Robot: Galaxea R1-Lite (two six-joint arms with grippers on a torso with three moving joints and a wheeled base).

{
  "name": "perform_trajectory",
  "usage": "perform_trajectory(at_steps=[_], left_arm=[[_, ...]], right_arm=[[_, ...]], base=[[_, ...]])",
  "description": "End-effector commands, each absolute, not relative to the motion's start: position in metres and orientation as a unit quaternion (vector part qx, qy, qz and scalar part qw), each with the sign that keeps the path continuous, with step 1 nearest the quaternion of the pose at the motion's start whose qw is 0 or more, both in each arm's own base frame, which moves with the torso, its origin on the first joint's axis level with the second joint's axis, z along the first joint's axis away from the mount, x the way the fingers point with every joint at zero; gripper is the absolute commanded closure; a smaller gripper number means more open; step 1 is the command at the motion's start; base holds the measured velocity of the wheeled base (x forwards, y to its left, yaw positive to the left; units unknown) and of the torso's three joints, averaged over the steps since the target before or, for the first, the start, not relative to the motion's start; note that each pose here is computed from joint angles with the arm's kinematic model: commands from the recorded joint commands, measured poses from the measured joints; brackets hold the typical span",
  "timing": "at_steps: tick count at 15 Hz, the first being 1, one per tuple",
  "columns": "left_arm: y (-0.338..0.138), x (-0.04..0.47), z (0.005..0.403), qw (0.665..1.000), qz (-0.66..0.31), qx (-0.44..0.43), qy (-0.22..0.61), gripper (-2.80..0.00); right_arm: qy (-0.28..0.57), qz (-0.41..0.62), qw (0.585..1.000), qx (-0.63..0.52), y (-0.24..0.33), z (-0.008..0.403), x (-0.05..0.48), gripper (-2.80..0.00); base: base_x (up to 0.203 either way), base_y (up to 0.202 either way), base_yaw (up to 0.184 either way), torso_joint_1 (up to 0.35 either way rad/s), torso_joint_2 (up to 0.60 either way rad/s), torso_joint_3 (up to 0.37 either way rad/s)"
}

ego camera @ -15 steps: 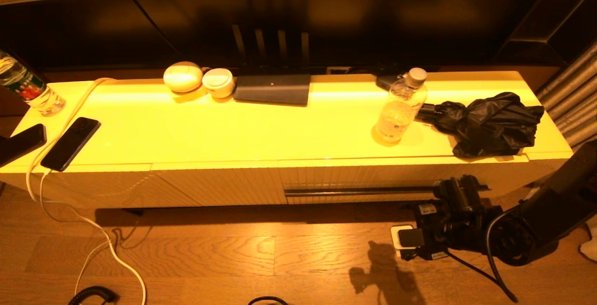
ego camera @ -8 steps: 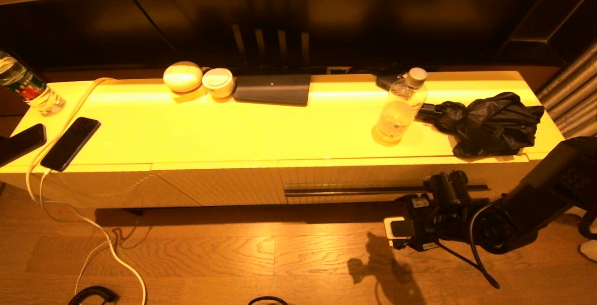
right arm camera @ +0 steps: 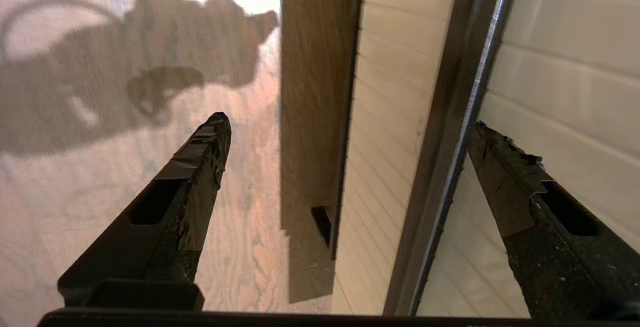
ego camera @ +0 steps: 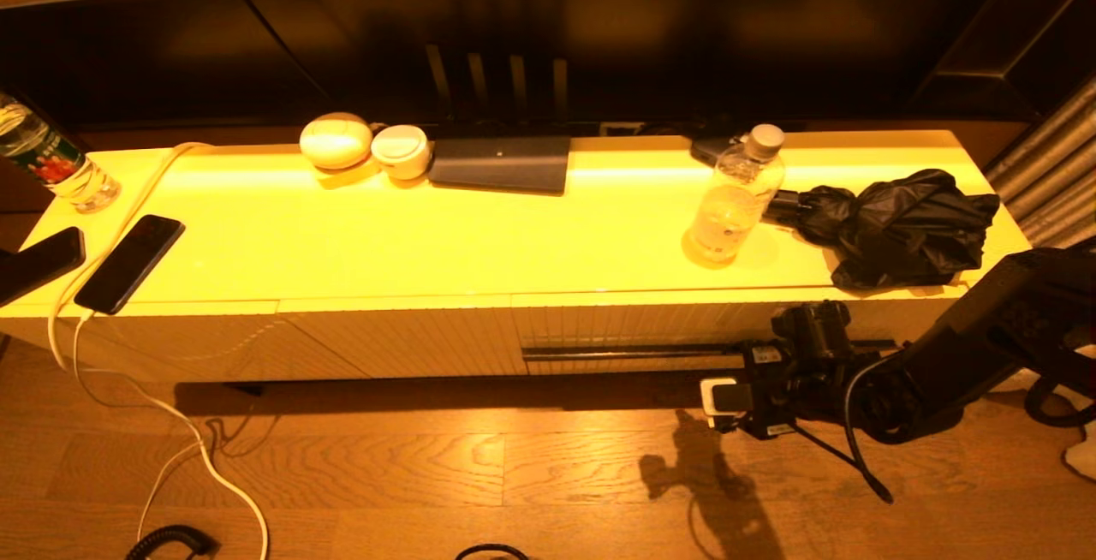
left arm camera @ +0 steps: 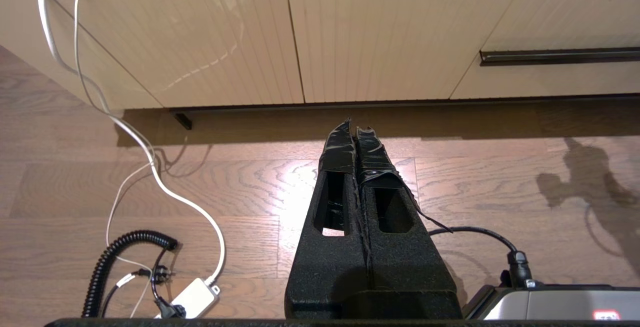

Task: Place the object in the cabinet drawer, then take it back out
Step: Open the drawer

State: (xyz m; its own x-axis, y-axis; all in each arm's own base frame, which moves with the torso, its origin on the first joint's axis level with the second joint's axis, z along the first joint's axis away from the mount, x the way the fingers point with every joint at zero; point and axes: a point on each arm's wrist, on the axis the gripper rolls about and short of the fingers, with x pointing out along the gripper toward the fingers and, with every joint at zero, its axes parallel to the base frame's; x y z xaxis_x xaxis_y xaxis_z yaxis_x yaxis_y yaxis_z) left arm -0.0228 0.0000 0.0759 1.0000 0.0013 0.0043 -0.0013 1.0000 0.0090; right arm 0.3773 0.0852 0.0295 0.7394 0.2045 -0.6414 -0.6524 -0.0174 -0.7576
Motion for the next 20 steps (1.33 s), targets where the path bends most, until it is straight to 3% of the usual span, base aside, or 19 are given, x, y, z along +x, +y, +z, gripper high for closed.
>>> perform_trajectory(at_steps=[1, 10, 20], left_arm=[[0.0, -0.023, 0.076, 1.0, 0.001, 0.005, -0.002, 0.0], [0.0, -0.023, 0.076, 1.0, 0.001, 0.005, -0.002, 0.0], [0.0, -0.023, 0.076, 1.0, 0.001, 0.005, -0.002, 0.0]], right_arm=[[0.188, 0.298, 0.674, -0.649, 0.083, 0.027, 0.383, -2.8], [0.216, 0.287, 0.692, -0.627, 0.086, 0.029, 0.399, -2.8], [0.246, 0.317, 0.678, -0.616, 0.087, 0.021, 0.383, -2.8]], base=[[0.0, 0.0, 0.0, 0.0, 0.0, 0.0], [0.0, 0.0, 0.0, 0.0, 0.0, 0.0], [0.0, 0.0, 0.0, 0.0, 0.0, 0.0]])
